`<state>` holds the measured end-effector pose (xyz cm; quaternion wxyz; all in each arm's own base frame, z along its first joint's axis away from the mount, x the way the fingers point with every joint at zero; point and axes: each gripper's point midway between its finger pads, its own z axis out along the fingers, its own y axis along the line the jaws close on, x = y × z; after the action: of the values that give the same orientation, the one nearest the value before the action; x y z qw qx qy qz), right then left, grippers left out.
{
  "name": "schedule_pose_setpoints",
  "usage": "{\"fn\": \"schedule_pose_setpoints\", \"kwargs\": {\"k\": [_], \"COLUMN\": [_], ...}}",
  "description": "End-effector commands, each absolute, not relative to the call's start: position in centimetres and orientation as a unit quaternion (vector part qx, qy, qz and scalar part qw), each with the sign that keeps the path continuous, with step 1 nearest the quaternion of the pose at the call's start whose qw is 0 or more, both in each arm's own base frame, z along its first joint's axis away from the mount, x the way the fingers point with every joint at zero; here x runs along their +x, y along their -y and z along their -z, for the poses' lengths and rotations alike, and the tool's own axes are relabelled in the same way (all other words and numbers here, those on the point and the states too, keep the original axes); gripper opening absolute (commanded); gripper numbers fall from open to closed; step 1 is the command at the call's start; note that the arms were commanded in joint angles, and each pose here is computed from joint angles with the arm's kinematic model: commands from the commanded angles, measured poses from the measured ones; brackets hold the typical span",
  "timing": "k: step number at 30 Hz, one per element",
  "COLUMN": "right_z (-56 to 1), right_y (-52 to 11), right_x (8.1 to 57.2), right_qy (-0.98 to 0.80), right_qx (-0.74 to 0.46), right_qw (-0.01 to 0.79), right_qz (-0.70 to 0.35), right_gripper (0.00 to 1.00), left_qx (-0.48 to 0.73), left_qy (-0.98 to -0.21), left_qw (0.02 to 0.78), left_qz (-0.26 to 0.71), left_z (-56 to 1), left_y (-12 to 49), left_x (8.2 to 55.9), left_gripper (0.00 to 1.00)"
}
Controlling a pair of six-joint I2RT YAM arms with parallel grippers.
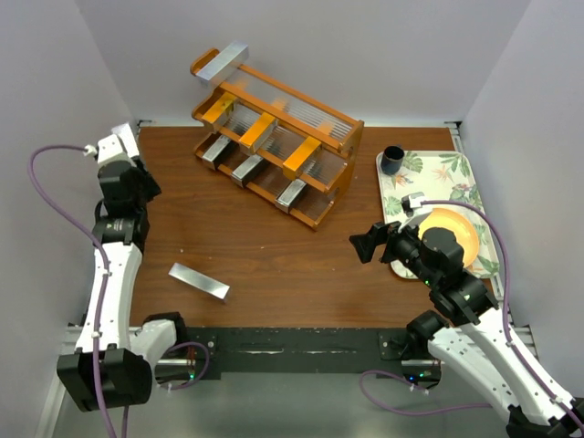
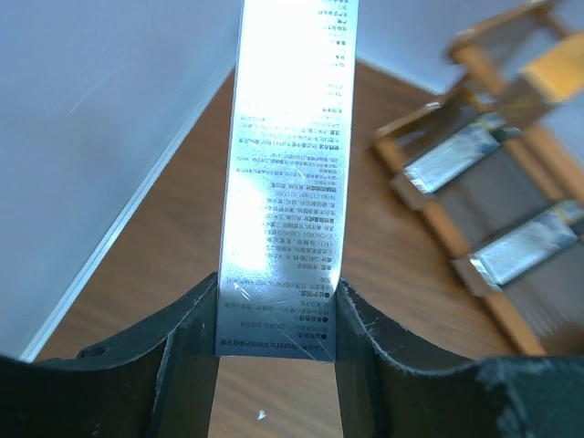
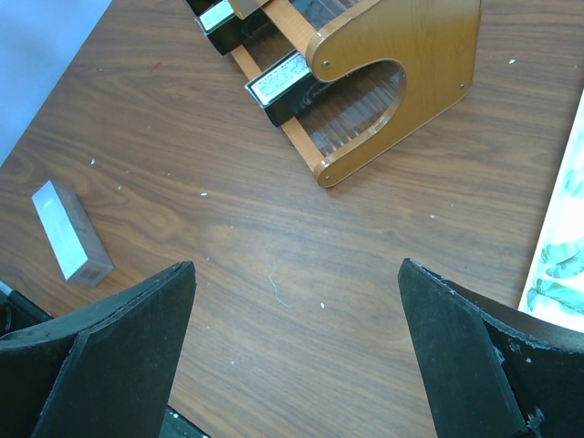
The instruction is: Place and organize the toothpastes onto the shelf
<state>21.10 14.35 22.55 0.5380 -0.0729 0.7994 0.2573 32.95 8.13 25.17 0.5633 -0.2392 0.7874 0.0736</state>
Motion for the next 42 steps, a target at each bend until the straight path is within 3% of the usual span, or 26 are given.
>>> {"fn": "schedule_pose_setpoints", "kwargs": {"k": [1,10,20,42], "right_z": [-23.2,-23.0,-22.6,-21.8], "right_y": [-14.6,-14.6,-14.4,-14.6], "right_x": [21.4,21.5,21.7,22.1], "right_qy": [-0.792,-0.794,-0.798,-0.807], "right_qx": [-0.078,-0.078,-0.075,-0.076], "right_qw": [0.547,0.545,0.543,0.532], "right_qz": [-0.260,-0.258,-0.250,-0.244], "right_gripper": [0.98,0.98,0.98,0.97], "left_qx": [-0.072,0.122,0.224,0.235], "left_qy": [-0.781,-0.753,-0.737,-0.745], "left_qw": [0.621,0.642,0.618,0.602], "left_qz": [0.011,0.082,0.156,0.167], "left_z": [-32.0,-39.5,-42.9,-41.0], "left_y": [-3.3,5.3,12.2,16.6], "left_x": [34.9,37.1,40.7,51.8], "left_gripper": [0.08,0.09,0.10,0.13]}}
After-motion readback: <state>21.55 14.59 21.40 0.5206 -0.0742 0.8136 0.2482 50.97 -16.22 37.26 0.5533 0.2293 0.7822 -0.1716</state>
